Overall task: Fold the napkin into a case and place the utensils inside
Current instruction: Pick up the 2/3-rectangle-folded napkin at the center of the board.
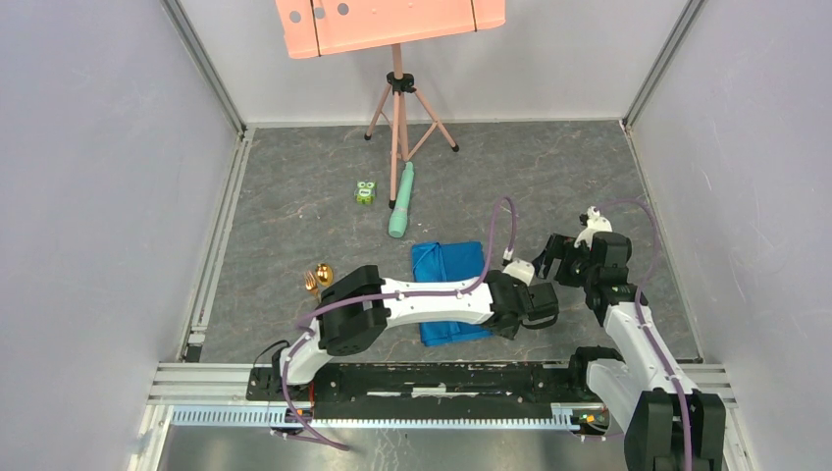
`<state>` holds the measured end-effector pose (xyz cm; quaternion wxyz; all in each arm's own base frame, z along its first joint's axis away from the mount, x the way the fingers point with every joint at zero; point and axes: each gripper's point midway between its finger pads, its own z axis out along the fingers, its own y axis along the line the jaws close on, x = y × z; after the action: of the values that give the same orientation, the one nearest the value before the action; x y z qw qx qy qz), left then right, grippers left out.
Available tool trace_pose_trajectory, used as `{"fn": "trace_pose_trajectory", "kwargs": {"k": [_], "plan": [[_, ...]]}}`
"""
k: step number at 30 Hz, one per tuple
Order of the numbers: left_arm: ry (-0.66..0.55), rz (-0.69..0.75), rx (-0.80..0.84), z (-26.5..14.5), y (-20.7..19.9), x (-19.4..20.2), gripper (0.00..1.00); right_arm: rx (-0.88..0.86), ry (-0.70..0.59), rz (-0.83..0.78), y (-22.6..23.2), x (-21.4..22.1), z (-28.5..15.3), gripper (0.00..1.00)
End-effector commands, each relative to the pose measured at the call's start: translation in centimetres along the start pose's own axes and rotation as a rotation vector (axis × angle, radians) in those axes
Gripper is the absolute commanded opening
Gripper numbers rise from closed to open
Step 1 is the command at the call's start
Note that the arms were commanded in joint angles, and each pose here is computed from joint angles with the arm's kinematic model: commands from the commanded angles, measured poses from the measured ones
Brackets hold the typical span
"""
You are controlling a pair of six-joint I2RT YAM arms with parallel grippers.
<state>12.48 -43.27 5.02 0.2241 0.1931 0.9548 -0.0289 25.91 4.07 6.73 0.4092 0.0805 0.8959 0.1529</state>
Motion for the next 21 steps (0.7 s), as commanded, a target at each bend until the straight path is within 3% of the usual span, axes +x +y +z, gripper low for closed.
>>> {"fn": "trace_pose_trajectory", "kwargs": {"k": [1, 14, 16, 21], "plan": [[0.008, -0.034, -0.034, -0.1, 0.1, -0.1, 0.59, -0.035, -0.009, -0.044, 0.2, 0.4, 0.0, 0.91], [0.069, -0.025, -0.057, 2.3, 0.0, 1.1, 0.6, -0.071, 0.028, -0.048, 0.5, 1.9, 0.3, 0.9], [0.076, -0.025, -0.073, 2.7, 0.6, 1.4, 0.56, -0.077, 0.031, -0.049, 0.6, 2.0, 0.3, 0.9], [0.064, -0.018, -0.063, 3.0, 1.5, 1.3, 0.33, -0.207, 0.067, -0.038, 2.6, 3.1, 0.2, 0.91]]}}
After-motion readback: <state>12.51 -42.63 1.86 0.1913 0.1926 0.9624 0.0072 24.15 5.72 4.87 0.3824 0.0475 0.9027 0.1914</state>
